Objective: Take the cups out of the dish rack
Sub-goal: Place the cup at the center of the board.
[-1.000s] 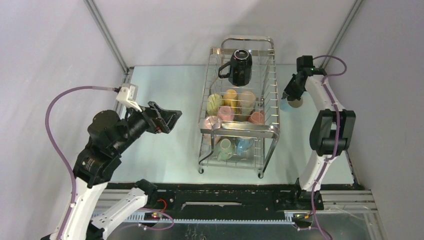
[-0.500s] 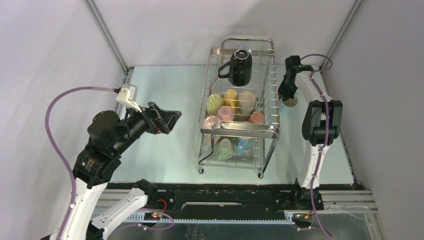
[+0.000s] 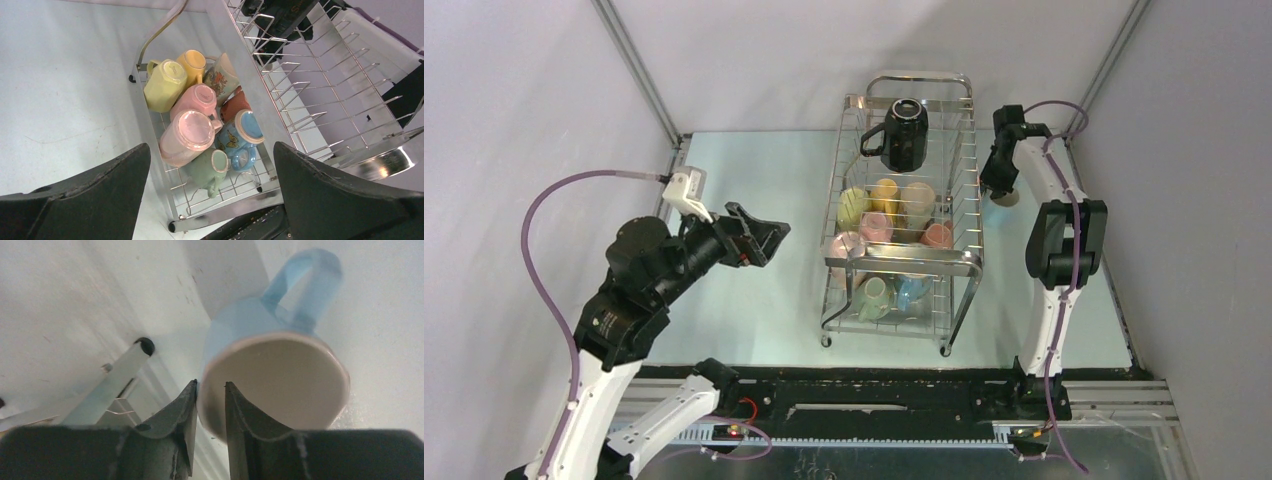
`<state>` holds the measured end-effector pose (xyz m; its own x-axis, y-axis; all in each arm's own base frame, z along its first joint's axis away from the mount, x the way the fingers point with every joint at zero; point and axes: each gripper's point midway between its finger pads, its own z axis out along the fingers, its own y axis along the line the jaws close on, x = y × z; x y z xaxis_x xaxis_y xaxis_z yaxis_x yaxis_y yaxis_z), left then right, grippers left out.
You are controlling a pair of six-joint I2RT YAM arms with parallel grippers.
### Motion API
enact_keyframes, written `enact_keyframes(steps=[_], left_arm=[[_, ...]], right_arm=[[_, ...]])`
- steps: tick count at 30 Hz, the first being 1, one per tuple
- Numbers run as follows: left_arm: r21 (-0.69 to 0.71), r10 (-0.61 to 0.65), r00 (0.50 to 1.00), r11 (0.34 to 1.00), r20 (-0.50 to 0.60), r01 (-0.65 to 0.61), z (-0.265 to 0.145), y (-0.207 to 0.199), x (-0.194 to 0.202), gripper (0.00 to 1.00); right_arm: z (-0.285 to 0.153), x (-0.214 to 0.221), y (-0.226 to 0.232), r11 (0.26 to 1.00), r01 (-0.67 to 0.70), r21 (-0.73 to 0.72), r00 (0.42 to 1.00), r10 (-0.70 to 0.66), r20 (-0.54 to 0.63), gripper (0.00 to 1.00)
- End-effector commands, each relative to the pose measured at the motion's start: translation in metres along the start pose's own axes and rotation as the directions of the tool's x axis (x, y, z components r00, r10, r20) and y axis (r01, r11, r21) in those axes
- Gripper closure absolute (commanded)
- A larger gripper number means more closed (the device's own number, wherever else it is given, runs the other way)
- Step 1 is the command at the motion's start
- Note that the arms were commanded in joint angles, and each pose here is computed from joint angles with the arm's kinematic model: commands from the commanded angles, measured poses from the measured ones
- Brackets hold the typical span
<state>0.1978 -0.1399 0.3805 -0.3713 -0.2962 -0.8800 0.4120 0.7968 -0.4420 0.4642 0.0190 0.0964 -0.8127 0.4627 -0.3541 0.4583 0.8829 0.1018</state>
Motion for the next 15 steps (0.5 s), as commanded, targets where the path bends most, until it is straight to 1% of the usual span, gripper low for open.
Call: enact_keyframes(steps=[1, 4, 7, 15], left_arm=[[0.006, 0.02, 1.0, 1.0, 0.008, -0.02, 0.003, -0.001, -0.004, 0.0], [0.006, 0.022, 1.0, 1.0, 0.001, -0.022, 0.004, -0.001, -0.003, 0.0], [0.005, 0.023, 1.0, 1.0, -0.001, -0.023, 0.004, -0.001, -0.003, 0.0], [0.012, 0.023, 1.0, 1.0, -0.003, -0.023, 0.008, -0.003, -0.007, 0.0]], right_arm=[[-0.029, -0.025, 0.012, 0.999, 0.026, -0.033, 0.995, -0.023, 0.094, 0.63], [-0.038, -0.028, 0.015, 0.998, 0.027, -0.049, 0.994, -0.022, 0.107, 0.57], [-0.048, -0.031, 0.017, 0.998, 0.03, -0.06, 0.993, -0.023, 0.119, 0.53], [-0.072, -0.034, 0.018, 0.995, 0.027, -0.097, 0.988, -0.012, 0.153, 0.5]])
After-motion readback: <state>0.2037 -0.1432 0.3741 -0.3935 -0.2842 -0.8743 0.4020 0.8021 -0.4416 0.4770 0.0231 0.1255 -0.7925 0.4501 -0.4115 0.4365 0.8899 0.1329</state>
